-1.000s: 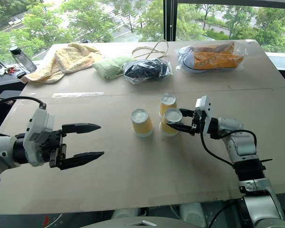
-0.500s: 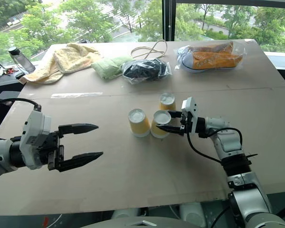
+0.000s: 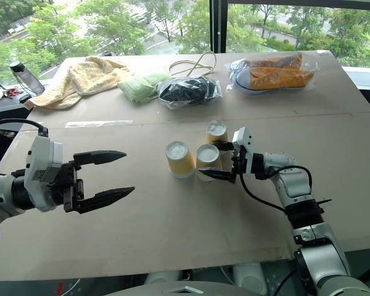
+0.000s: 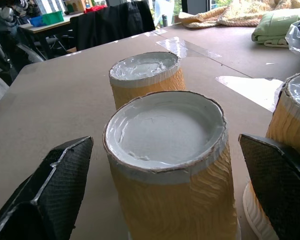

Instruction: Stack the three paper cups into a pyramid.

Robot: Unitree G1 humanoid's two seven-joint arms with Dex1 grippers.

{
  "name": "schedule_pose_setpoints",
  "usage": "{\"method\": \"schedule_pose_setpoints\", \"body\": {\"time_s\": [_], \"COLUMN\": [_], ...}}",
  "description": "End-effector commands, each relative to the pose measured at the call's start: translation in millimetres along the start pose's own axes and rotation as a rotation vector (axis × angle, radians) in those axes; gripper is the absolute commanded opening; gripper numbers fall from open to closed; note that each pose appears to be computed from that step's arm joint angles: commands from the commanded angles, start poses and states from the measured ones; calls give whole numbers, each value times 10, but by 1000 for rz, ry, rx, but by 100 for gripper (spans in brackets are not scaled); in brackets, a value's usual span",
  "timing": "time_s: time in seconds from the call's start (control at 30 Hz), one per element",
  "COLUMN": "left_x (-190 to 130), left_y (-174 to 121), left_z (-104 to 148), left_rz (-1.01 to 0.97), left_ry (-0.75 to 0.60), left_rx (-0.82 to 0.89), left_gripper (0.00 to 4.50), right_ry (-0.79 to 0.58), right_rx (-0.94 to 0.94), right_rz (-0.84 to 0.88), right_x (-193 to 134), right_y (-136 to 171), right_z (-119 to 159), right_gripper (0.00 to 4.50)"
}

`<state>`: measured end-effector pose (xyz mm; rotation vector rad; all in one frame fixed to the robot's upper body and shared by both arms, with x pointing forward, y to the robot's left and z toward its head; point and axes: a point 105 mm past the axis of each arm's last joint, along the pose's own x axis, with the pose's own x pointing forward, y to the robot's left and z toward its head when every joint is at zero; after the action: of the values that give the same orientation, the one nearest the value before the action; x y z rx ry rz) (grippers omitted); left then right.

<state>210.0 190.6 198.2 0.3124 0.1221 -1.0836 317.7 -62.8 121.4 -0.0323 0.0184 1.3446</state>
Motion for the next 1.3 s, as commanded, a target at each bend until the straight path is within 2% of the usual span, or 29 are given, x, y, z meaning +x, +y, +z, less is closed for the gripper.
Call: {"method": "schedule_pose_setpoints", "body": {"time_s": [0.03,0.23,0.33,0.43,0.77,0.97,1.3], "left_x": [-13,-32,-22,-1,16,-44,-58], "left_y": [39,96,120,136,157,157,196], "left_z": [66,175,227,243,271,274,295], "left_rz": [26,77,93,93,78,116,181], "left_ry": [-23,-77,-103,-114,-118,-110,-124], "left_rx": [45,68,76,75,83,76,63], "left_gripper": [450,450,450,450,450,450,450], "right_ry": [-48,-58,-100,-113,-76,-34,-13], "right_rx": [-76,-136,-148,-164,-128,-132,-135], "right_rz": [-13,-30,-116,-222,-229,-180,-134], "right_x": [-105,-406,-528,-592,-295,-123,-49], "right_y": [6,148,70,-147,-522,-602,-620], "right_z": [212,493,674,768,603,462,350], "right_gripper": [447,447,447,447,447,447,447]}}
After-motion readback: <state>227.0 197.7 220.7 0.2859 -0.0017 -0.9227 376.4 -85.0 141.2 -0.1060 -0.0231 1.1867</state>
